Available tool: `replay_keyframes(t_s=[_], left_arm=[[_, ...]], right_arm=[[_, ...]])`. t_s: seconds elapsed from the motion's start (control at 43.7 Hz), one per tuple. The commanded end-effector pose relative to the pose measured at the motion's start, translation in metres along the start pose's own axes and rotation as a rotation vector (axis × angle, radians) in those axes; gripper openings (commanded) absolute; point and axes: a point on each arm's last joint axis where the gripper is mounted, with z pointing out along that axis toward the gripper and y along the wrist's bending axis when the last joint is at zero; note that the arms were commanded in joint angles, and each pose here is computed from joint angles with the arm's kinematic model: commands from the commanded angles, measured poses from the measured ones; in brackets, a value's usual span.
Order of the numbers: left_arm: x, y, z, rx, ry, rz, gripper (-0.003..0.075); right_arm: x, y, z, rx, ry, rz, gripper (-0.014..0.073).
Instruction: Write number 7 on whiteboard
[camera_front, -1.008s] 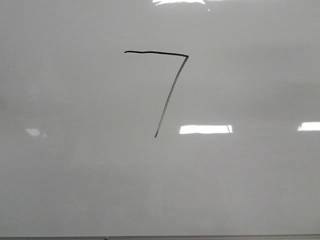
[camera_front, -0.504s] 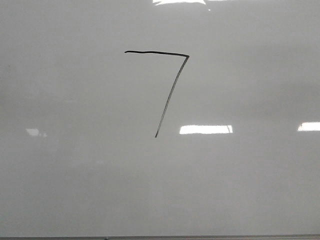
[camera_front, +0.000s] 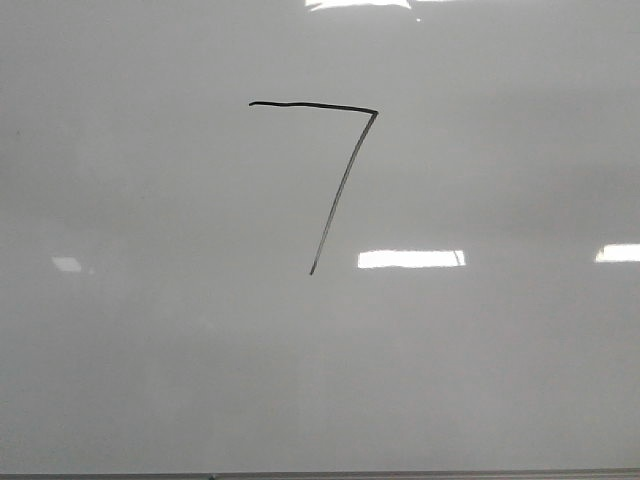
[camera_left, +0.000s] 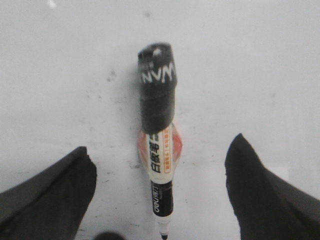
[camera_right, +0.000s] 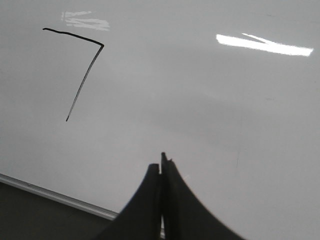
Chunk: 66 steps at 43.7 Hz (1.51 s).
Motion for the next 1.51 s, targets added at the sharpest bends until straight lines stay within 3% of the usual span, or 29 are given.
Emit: replay_keyframes(t_s=[0.0, 0.115, 0.183, 0.344, 0.435, 0.733, 1.214, 1.489], left_arm=[[-0.019, 0.0, -0.039, -0.013, -0.173, -0.003, 0.0525], [-0.011, -0.003, -0.075, 0.006, -0.224, 0.002, 0.0482], [-0.001, -0.007, -0.098, 0.023, -0.267, 0.009, 0.0388], [0.02, -0.01, -0.146, 0.033, -0.431, 0.019, 0.0089], [0.029, -0.01, -0.167, 0.029, -0.518, 0.019, -0.002], [0.04, -0.009, -0.206, 0.021, -0.695, 0.021, -0.002], [0.044, -0.01, -0.202, 0.024, -0.678, 0.018, -0.002], [0.084, -0.009, -0.19, -0.053, -0.678, 0.006, -0.002]], right_arm=[[-0.014, -0.001, -0.004, 0.01, -0.099, -0.005, -0.0068], [-0.014, -0.001, -0.004, 0.01, -0.099, -0.005, -0.0068], [-0.014, -0.001, -0.004, 0.01, -0.099, -0.005, -0.0068], [-0.014, -0.001, -0.004, 0.01, -0.099, -0.005, -0.0068], [-0.014, -0.001, -0.004, 0.01, -0.099, -0.005, -0.0068], [-0.014, -0.001, -0.004, 0.01, -0.099, -0.005, -0.0068], [-0.014, -0.001, -0.004, 0.01, -0.099, -0.005, -0.0068], [-0.014, -0.001, -0.004, 0.01, -0.099, -0.005, -0.0068]])
